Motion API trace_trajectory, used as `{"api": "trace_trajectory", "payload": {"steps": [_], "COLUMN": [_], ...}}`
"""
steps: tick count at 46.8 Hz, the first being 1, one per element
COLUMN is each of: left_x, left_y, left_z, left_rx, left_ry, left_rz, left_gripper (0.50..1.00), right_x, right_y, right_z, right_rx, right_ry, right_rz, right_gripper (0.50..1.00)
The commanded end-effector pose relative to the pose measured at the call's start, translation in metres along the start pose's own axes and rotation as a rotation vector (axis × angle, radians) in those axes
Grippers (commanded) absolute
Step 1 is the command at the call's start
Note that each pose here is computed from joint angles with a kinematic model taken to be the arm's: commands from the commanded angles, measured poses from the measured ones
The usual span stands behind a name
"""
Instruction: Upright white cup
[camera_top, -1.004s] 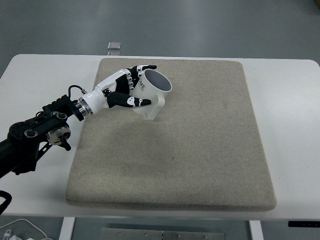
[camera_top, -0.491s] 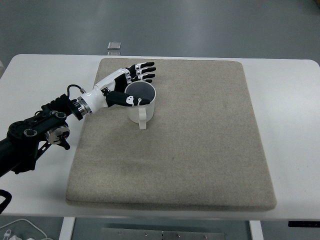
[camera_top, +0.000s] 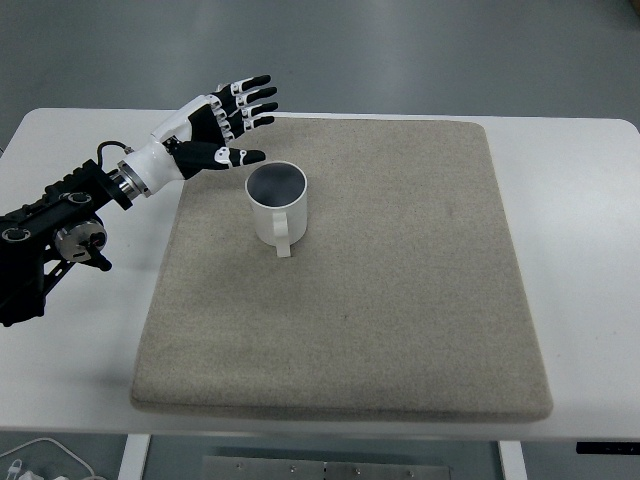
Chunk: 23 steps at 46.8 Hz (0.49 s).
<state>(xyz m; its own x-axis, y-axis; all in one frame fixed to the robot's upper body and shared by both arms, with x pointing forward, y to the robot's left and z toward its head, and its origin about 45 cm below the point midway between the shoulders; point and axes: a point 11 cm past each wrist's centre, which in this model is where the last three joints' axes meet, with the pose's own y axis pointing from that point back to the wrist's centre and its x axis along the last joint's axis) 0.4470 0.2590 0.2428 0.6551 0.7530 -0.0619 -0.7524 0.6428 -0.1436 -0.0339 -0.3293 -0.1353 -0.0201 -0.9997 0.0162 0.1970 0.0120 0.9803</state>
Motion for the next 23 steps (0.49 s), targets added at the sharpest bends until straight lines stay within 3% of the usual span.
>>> {"api": "trace_trajectory", "payload": {"steps": [1,9,23], "left_x": [0.006,0.02,0.052], "left_y": [0.0,0.001,0.01], "left_z": [0.008,0.024,0.028], "left_rx": [-0.02,-0.063,-0.056], "left_ry": [0.007,0.028,0.026], "left_rz": [0.018,0.059,0.175], "left_gripper": [0.984,0.99,0.994], "right_x": [0.0,0.0,0.0], "right_y": [0.0,0.0,0.0], "right_z": [0.0,0.0,0.0], "right_rx": [0.0,0.0,0.0], "right_ry": [0.001,0.001,0.0], "right_rz": [-0.001,-0.001,0.0], "right_gripper": [0.93,0.93,0.93]}}
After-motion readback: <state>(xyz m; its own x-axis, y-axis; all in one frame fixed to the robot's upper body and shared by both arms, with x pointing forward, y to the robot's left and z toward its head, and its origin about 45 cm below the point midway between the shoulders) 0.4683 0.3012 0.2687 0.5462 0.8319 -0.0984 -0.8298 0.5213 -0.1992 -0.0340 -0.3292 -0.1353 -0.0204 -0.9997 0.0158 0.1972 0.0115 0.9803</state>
